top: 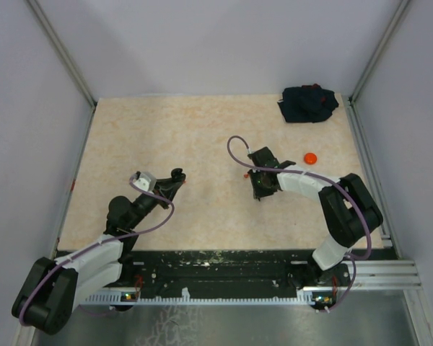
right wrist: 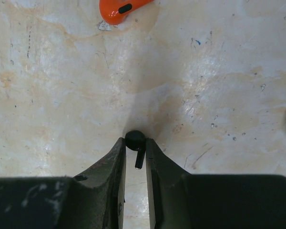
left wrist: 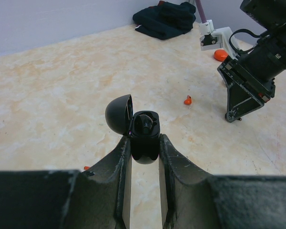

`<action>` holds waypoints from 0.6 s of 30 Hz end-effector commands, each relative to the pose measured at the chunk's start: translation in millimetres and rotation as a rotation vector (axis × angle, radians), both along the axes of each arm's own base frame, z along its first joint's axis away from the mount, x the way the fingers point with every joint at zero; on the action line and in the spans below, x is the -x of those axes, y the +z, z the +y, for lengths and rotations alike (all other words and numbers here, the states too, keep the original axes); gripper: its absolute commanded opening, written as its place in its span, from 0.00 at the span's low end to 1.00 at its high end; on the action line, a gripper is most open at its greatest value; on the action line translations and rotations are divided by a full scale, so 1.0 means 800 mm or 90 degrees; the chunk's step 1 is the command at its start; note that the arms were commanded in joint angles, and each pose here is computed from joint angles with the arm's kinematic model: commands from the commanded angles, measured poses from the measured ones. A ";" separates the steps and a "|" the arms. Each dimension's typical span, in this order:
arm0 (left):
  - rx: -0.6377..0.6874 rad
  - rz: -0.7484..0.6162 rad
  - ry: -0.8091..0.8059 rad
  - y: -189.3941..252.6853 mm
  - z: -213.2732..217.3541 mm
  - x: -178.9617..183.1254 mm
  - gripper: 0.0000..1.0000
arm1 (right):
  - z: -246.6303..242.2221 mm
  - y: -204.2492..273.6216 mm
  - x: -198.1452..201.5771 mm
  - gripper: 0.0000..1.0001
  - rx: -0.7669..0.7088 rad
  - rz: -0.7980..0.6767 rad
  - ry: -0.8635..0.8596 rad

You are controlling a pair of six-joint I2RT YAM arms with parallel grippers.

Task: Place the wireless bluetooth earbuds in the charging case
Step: Adjust the earbud at the center of the board.

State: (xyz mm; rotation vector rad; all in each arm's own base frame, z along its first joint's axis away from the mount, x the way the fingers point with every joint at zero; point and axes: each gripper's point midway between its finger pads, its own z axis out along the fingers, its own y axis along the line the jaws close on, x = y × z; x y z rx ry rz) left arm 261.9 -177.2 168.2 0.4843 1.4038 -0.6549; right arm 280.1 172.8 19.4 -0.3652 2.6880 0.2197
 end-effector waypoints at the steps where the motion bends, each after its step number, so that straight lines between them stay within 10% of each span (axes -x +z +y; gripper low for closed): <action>1: 0.009 -0.027 -0.011 0.013 -0.004 0.002 0.00 | -0.018 -0.001 -0.003 0.10 0.068 -0.014 -0.010; 18: 0.011 -0.026 -0.012 0.014 -0.004 0.003 0.00 | -0.002 0.042 -0.017 0.35 0.105 -0.079 -0.024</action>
